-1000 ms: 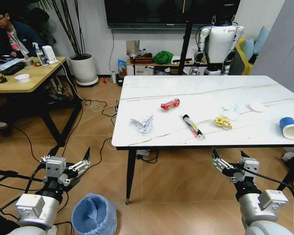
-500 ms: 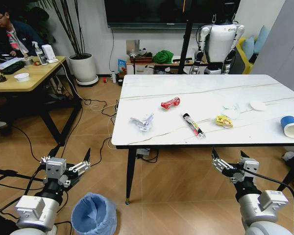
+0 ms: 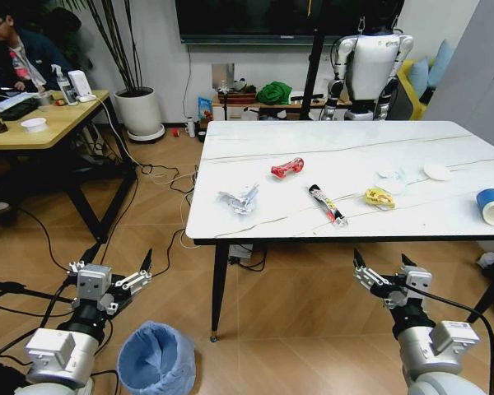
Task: Pick up the trash bin and place the trash from the table into it.
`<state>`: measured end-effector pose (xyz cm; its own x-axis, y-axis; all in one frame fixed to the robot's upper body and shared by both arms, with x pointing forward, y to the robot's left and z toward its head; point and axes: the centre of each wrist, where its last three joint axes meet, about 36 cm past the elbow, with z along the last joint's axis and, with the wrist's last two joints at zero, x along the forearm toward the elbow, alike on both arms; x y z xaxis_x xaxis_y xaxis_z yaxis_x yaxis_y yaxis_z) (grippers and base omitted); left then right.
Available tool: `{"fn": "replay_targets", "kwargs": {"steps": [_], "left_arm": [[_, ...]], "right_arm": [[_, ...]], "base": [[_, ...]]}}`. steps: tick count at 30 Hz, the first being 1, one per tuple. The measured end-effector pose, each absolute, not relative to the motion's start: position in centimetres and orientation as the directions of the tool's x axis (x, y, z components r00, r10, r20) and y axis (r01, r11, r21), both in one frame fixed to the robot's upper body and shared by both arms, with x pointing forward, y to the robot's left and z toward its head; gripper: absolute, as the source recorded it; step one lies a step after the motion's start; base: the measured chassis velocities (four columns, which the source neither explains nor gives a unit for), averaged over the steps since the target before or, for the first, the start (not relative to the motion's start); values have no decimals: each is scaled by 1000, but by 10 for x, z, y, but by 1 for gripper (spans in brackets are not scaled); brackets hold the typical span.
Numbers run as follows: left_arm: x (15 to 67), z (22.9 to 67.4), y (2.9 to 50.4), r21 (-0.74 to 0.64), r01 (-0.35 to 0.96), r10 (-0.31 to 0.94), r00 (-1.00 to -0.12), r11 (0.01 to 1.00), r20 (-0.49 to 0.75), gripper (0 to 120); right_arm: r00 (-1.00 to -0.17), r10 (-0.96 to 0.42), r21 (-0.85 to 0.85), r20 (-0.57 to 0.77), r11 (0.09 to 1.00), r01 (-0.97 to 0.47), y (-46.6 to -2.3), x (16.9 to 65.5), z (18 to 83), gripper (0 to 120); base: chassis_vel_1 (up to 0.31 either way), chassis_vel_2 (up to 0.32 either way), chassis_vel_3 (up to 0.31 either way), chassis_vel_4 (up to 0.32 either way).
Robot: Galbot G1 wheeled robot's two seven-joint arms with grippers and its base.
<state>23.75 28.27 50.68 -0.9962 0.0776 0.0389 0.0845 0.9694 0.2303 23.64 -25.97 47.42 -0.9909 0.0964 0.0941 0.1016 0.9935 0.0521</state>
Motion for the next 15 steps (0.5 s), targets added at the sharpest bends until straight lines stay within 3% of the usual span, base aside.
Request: {"fn": "replay_targets", "kwargs": {"steps": [15], "left_arm": [[236,507,282,229,87,81,-996,969,37,100]], "right_arm": [[-991,101,50,86,993,106,-259,235,475,100]], "base": [[0,0,0,0]]}}
